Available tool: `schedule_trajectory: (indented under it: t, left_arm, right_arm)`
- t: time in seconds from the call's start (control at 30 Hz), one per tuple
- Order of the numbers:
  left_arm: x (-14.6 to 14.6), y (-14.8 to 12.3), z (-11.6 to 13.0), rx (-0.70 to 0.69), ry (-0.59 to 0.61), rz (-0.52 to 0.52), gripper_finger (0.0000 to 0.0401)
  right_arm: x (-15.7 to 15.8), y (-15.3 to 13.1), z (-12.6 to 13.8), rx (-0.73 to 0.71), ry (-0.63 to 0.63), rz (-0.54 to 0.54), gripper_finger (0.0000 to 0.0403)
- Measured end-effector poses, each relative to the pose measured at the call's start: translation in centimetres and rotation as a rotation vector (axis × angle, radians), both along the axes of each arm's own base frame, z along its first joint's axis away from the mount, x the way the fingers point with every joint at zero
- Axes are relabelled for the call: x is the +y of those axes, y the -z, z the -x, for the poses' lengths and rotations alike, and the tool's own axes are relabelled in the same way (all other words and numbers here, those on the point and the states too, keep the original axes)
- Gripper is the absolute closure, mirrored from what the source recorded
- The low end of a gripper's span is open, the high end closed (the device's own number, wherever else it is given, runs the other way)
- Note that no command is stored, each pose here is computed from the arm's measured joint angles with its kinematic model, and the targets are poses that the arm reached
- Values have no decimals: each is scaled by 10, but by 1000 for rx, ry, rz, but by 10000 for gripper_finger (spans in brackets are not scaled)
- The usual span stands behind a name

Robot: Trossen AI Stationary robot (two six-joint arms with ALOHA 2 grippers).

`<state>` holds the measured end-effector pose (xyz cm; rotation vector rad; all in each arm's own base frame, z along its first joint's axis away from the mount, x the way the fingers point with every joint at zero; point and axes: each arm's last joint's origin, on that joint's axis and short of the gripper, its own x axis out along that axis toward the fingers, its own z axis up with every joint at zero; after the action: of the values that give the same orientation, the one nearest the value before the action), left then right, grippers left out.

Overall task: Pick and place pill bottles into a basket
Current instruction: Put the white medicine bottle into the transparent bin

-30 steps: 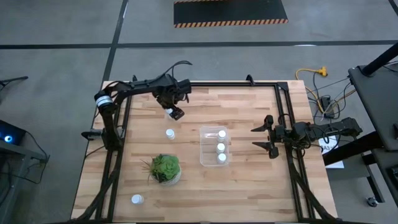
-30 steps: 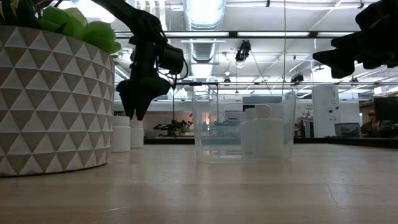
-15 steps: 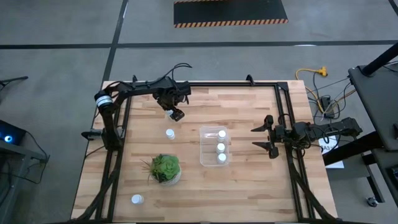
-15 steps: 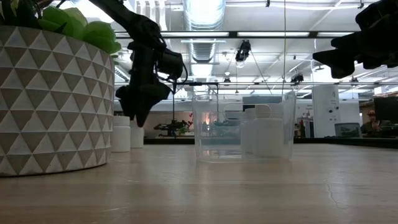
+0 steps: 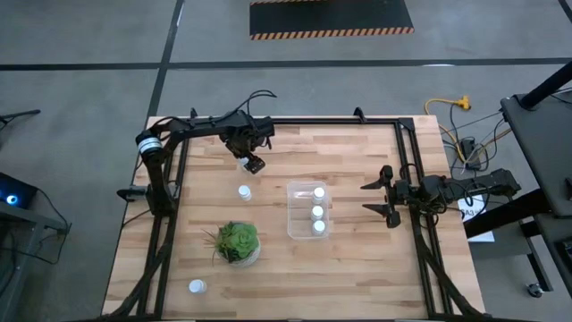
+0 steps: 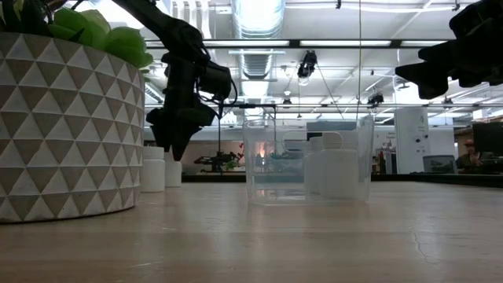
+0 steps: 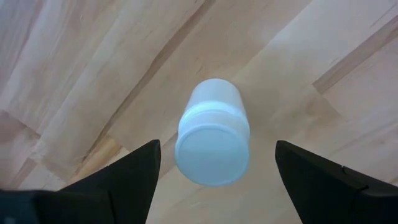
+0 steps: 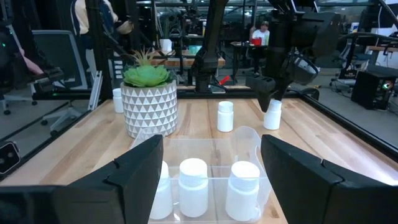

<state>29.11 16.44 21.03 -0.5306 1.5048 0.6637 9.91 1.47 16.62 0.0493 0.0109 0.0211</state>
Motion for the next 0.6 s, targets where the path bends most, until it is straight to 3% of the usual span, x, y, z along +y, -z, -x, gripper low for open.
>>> schedule_trajectory:
  t: [0.2, 0.6]
  left_arm:
    - [0, 1, 0, 3, 0, 1, 124]
    - [1, 1, 0, 10, 1, -27, 229]
  right_arm:
    - [0, 0, 0, 0, 0, 1, 142]
    - [0, 0, 0, 0, 0, 1, 142]
